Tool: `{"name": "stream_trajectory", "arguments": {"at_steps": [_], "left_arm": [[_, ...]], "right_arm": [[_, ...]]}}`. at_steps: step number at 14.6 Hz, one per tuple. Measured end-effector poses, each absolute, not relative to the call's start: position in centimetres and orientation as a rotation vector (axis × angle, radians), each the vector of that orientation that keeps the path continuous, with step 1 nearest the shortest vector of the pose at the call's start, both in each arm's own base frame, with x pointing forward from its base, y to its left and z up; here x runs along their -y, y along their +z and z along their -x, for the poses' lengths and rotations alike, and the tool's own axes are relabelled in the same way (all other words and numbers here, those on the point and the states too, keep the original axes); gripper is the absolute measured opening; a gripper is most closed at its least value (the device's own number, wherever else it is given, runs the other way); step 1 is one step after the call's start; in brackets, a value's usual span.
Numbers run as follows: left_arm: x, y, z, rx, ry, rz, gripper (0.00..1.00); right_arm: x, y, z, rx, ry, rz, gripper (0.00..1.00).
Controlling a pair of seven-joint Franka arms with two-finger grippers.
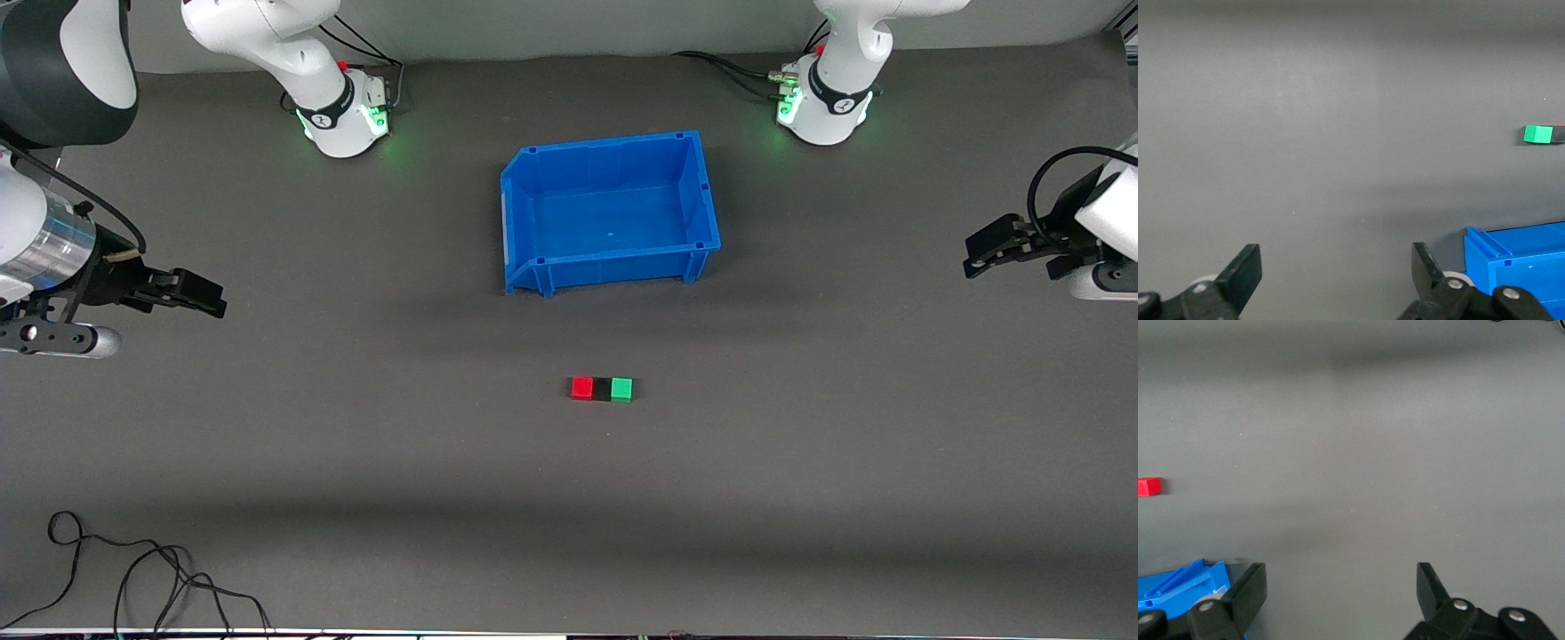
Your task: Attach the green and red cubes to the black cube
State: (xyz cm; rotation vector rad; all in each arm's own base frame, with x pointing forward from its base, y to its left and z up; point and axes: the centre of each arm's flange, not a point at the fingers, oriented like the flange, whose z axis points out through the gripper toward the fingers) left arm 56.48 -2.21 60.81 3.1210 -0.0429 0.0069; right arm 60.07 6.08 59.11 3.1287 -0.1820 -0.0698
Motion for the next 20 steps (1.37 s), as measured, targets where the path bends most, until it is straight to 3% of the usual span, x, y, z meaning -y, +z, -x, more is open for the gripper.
{"name": "stream_trajectory", "arguments": {"at_steps": [7, 14, 20], "left_arm": [[2.3, 60.5, -56.0, 0.055, -0.06, -3.131, 1.0], [2.3, 60.1, -55.5, 0.058, -0.132, -3.131, 1.0], [2.3, 60.2, -55.5, 0.059, -0.131, -3.131, 1.0]], "right_arm": [[-3.3, 58.6, -59.6, 0.234, -0.102, -3.148, 0.99], [-3.4, 59.6, -55.2, 0.195, -0.053, -3.183, 1.0], [-3.6, 58.7, -54.9, 0.188, -0.084, -3.18, 1.0]]}}
